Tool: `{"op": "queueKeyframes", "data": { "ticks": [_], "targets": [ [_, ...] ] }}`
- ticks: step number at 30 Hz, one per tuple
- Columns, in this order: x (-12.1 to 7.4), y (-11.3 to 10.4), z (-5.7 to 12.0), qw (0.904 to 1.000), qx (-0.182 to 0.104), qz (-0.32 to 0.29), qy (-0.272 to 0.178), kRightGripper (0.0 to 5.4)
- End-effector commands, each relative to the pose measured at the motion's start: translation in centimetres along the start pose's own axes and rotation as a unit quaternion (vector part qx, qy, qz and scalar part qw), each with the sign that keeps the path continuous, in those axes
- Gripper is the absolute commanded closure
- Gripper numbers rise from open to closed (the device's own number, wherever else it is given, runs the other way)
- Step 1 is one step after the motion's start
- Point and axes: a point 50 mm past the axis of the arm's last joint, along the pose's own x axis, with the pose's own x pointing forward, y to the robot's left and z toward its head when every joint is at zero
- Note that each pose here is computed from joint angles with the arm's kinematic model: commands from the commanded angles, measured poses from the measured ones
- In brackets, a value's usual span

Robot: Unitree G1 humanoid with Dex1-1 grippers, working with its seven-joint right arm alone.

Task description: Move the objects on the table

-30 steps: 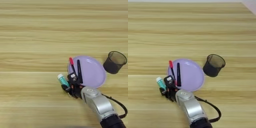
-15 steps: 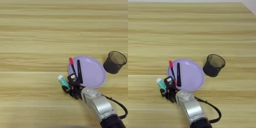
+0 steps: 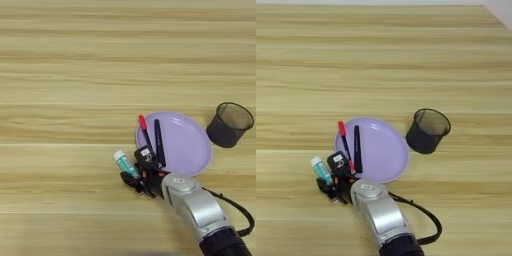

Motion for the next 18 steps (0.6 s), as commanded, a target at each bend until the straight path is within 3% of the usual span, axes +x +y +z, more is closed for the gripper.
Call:
{"op": "queueKeyframes", "data": {
  "ticks": [1,18],
  "targets": [
    [0.0,-0.21,2.68,0.9985,-0.023,-0.007,-0.049,2.0],
    [-0.06,-0.26,2.73,0.9984,-0.025,-0.007,-0.05,0.25]
  ]
}}
